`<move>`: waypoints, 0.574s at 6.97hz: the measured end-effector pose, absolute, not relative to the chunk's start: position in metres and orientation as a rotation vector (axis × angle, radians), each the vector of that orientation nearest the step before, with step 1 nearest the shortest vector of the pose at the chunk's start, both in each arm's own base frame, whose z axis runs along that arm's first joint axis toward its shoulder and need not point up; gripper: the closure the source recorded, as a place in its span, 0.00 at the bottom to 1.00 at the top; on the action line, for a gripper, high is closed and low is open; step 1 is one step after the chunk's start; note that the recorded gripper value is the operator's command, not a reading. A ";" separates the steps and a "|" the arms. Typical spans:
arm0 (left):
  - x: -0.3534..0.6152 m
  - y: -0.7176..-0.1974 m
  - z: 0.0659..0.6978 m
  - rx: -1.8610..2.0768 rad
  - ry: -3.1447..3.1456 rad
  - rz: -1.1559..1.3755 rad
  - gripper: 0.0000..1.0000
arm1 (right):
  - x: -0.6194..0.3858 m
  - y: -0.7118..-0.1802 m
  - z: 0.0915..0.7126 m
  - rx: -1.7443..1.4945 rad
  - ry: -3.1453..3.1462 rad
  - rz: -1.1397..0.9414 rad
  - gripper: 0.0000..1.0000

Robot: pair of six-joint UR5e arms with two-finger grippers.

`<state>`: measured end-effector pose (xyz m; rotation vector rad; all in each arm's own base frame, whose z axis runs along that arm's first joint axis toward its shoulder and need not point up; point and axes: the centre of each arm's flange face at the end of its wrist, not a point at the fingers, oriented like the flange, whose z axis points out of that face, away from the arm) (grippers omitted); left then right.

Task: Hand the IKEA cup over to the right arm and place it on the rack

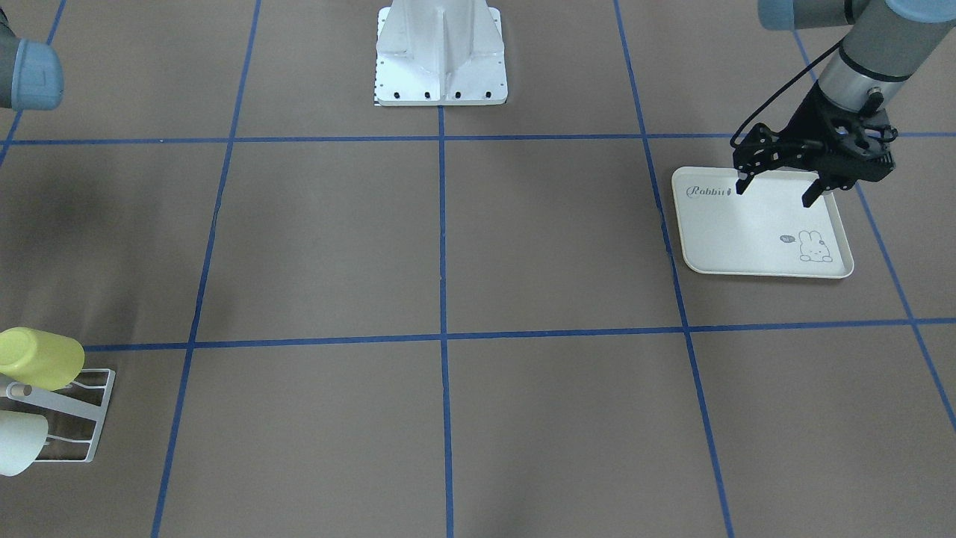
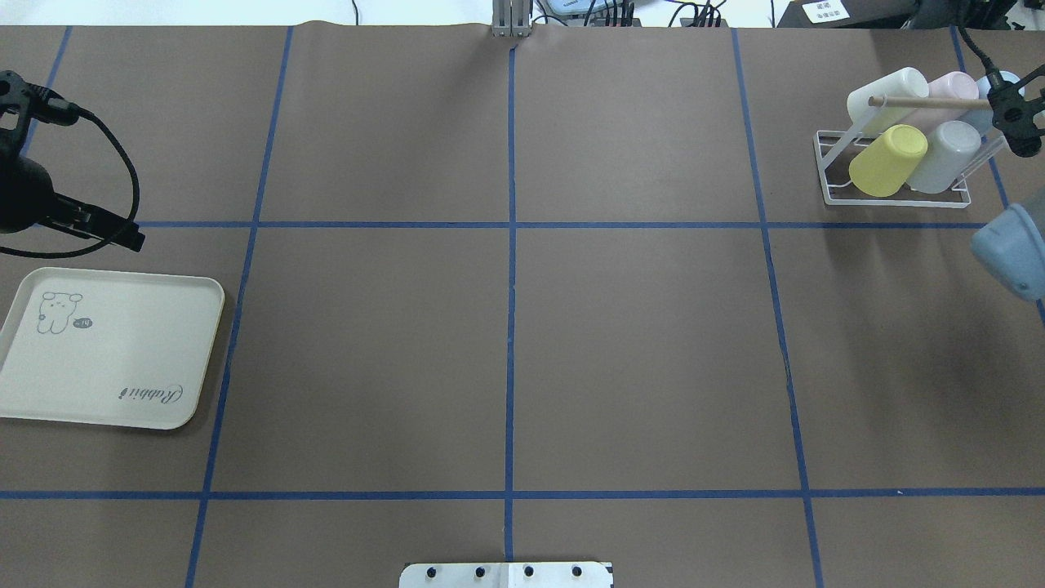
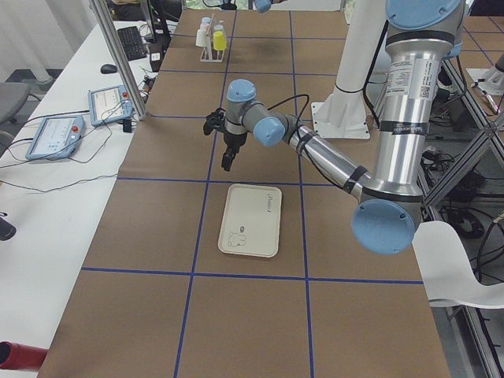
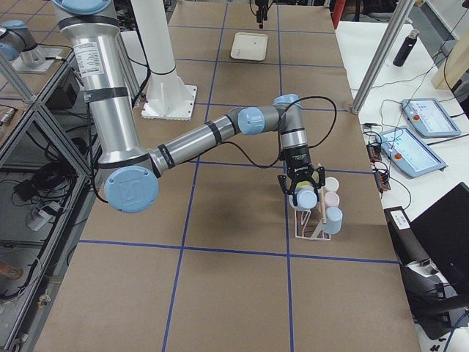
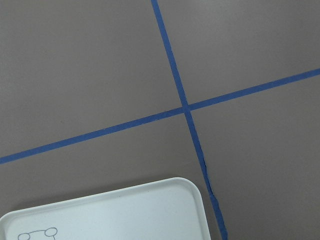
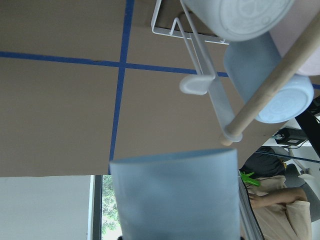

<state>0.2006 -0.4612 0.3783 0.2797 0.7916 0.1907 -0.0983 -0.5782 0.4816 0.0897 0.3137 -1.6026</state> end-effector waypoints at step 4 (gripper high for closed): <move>0.201 -0.461 0.379 0.278 0.792 0.191 0.00 | -0.101 -0.599 0.499 0.158 0.422 -1.576 0.70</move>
